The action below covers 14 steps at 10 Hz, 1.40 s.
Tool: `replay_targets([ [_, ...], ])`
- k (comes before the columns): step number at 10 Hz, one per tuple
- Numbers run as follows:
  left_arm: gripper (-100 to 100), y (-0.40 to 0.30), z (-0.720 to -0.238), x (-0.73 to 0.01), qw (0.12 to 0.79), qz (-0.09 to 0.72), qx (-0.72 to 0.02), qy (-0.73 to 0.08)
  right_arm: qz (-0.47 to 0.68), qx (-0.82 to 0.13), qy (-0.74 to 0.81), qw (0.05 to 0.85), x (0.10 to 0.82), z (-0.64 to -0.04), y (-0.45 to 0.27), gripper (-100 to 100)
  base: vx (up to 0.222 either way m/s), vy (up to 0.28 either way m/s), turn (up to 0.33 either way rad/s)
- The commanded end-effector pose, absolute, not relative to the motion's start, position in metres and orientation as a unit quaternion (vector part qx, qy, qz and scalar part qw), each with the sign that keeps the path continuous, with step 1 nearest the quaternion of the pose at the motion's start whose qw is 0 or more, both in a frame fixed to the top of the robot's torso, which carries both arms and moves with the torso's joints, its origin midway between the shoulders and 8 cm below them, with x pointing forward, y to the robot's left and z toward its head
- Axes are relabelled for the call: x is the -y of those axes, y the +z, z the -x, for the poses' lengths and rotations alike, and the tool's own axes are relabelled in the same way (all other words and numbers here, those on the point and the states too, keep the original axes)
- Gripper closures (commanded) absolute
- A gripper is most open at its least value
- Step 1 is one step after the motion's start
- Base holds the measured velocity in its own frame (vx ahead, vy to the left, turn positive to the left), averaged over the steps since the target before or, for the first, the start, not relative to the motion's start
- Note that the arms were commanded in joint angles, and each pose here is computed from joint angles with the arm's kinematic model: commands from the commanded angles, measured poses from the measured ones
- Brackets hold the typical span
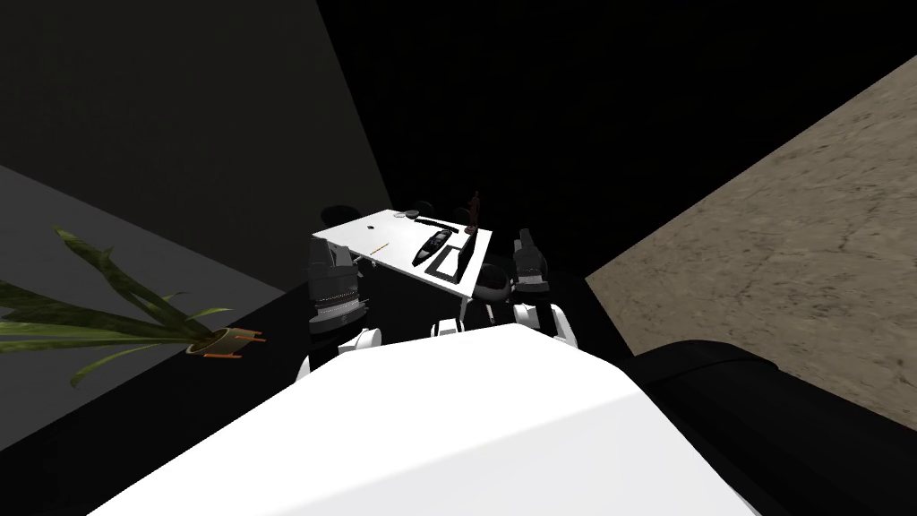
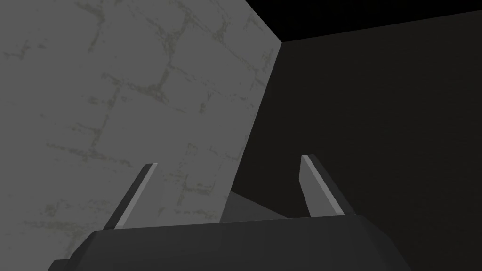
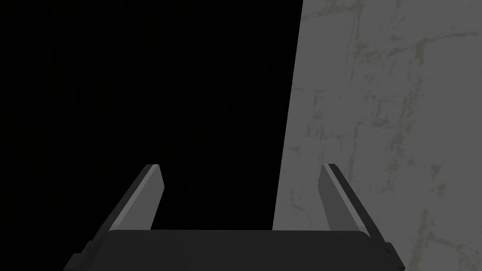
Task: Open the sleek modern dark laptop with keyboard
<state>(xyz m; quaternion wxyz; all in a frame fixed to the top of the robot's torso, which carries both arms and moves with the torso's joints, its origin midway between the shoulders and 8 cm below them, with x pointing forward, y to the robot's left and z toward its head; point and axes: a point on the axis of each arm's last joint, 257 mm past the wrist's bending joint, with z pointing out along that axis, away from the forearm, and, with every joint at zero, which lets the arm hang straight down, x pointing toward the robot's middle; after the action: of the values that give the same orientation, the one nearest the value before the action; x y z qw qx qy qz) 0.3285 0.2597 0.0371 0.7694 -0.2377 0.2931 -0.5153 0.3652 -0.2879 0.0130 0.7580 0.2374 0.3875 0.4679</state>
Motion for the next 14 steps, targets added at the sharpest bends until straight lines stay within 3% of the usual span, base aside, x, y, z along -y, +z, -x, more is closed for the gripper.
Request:
replay_targets([
  [1,0,0.037,-0.328,-0.26,0.769,0.238,-0.293,-0.515,-0.195,-0.423,0.416,0.781,0.288,-0.368,0.008,-100,-0.042,0.105,-0.058],
  [14,0,0.037,-0.328,-0.26,0.769,0.238,-0.293,-0.515,-0.001,-0.557,0.06,0.828,0.337,-0.392,-0.046,-100,-0.032,0.144,-0.07],
])
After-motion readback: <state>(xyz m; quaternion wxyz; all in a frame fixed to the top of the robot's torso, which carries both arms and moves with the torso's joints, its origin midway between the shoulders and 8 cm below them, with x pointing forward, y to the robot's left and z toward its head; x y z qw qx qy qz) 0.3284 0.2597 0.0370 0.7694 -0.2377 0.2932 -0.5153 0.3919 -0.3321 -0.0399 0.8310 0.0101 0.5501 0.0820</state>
